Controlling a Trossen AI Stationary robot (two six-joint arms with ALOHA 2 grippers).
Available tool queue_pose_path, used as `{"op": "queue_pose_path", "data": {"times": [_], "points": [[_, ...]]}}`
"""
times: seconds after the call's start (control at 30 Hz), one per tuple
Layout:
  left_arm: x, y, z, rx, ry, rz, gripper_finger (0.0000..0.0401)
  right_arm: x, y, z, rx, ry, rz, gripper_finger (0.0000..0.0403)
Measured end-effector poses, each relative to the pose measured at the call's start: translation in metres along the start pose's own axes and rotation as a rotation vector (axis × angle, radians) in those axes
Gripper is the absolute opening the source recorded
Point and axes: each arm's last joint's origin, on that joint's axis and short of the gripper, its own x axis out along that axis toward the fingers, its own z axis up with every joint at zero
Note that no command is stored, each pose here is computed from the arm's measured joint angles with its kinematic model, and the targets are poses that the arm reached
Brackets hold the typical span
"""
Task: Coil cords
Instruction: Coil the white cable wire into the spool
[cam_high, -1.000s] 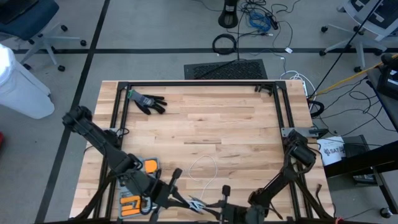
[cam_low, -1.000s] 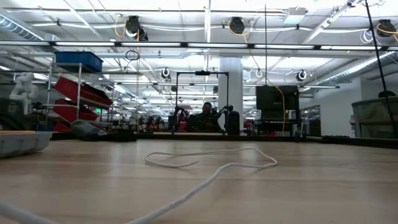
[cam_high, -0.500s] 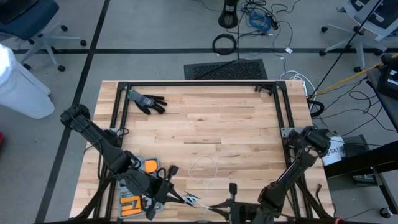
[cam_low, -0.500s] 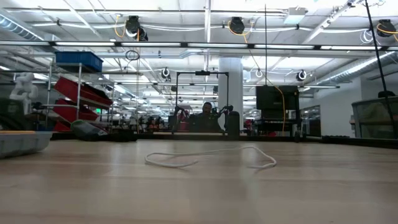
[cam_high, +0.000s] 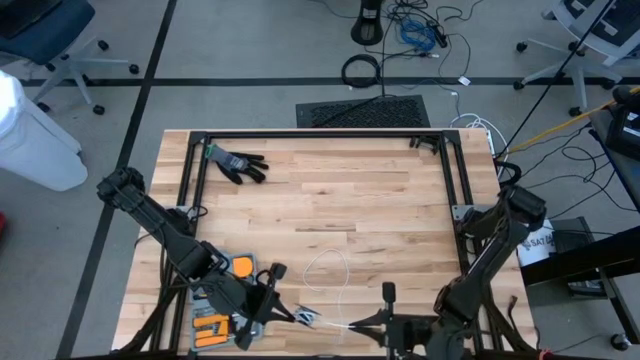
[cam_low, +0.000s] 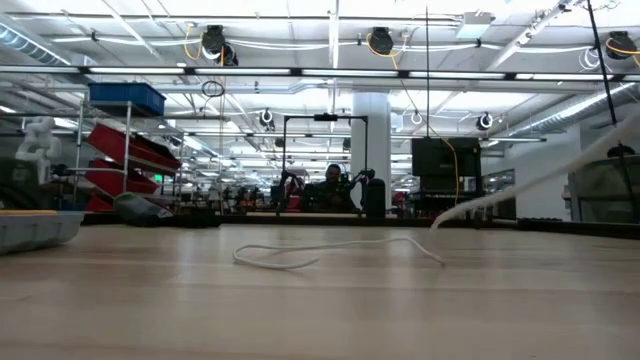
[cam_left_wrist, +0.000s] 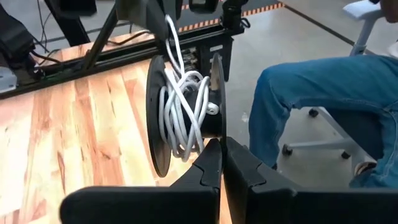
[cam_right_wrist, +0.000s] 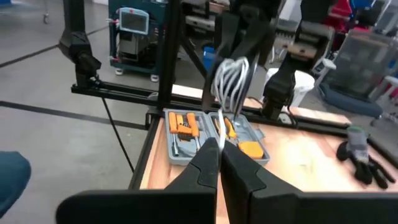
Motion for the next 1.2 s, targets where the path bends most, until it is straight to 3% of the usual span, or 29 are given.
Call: {"op": "queue_pose_path", "data": {"times": [0.47, 0.8, 1.2], "points": [[0.005, 0.006, -0.006, -0.031, 0.017, 0.018, 0.0006, 0.006, -0.035, 0.032, -0.162, -0.069, -0.014, 0.0], [0.022, 0.007, -0.007, -0.043, -0.012, -0.008, 0.0006, 0.042, -0.068, 0.041, -0.223, -0.142, 0.109, 0.0], [0.037, 0.006, -0.001, -0.006, -0.134, -0.053, 0.0006, 0.062, -0.09, 0.042, -0.255, -0.191, 0.286, 0.0]]}}
